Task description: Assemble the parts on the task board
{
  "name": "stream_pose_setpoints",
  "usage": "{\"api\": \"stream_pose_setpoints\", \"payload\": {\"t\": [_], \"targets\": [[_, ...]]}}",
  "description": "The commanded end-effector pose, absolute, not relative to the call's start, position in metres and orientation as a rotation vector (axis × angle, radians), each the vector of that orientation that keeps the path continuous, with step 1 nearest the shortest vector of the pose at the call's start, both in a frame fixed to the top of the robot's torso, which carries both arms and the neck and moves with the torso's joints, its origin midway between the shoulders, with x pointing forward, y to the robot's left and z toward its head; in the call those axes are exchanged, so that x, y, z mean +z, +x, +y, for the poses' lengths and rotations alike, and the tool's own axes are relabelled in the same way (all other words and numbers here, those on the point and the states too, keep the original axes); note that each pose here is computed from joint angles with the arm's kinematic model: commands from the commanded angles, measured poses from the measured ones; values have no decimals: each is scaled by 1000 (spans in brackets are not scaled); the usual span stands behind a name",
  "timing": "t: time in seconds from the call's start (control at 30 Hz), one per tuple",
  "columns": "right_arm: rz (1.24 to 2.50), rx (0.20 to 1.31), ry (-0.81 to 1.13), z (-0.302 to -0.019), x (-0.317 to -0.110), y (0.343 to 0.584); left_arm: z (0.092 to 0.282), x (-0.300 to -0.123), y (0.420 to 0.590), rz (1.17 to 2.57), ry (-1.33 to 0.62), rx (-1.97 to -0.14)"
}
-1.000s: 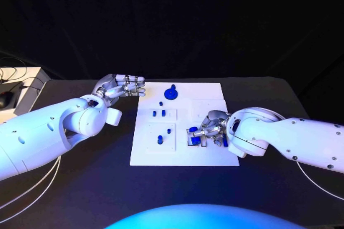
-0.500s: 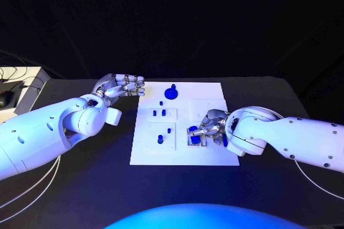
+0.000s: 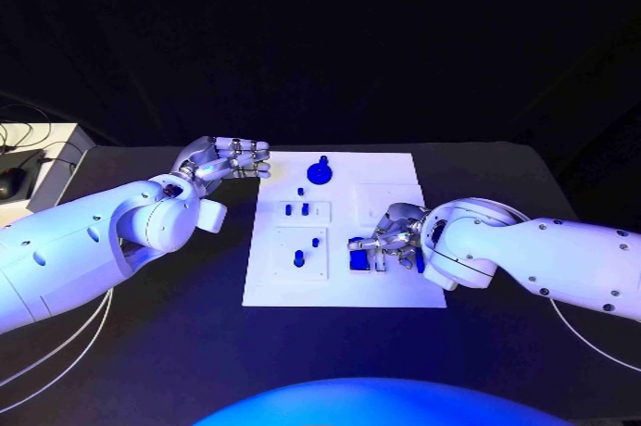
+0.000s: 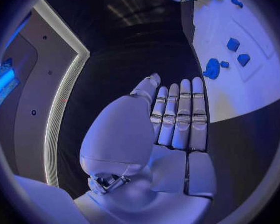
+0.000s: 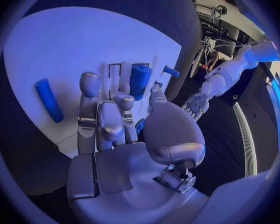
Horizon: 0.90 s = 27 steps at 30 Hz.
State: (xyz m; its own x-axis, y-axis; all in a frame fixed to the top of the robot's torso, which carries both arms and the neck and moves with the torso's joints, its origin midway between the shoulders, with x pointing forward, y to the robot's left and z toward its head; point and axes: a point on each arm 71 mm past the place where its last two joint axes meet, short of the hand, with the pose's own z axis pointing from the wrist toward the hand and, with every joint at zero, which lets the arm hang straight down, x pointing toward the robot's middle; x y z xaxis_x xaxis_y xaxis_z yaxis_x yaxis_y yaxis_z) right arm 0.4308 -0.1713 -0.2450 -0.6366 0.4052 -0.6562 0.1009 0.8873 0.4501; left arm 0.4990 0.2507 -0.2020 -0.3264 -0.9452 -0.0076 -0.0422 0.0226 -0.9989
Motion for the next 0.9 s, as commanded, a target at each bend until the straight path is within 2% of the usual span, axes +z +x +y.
{"api": "stream_pose_setpoints", "payload": {"t": [0.03,0.43,0.57,0.73,0.9], "targets": [[2221,485,361,-170,-246,429,249,-201,498,1495,-1055,-1432],[2196,503,374,-176,-245,427,249,-201,499,1493,-1055,-1431],[2184,541,388,-181,-243,424,249,-201,499,1492,-1055,-1431],[2163,584,427,-194,-238,419,249,-201,499,1488,-1054,-1432],[2171,561,461,-214,-233,416,249,-201,499,1484,-1053,-1433]]}}
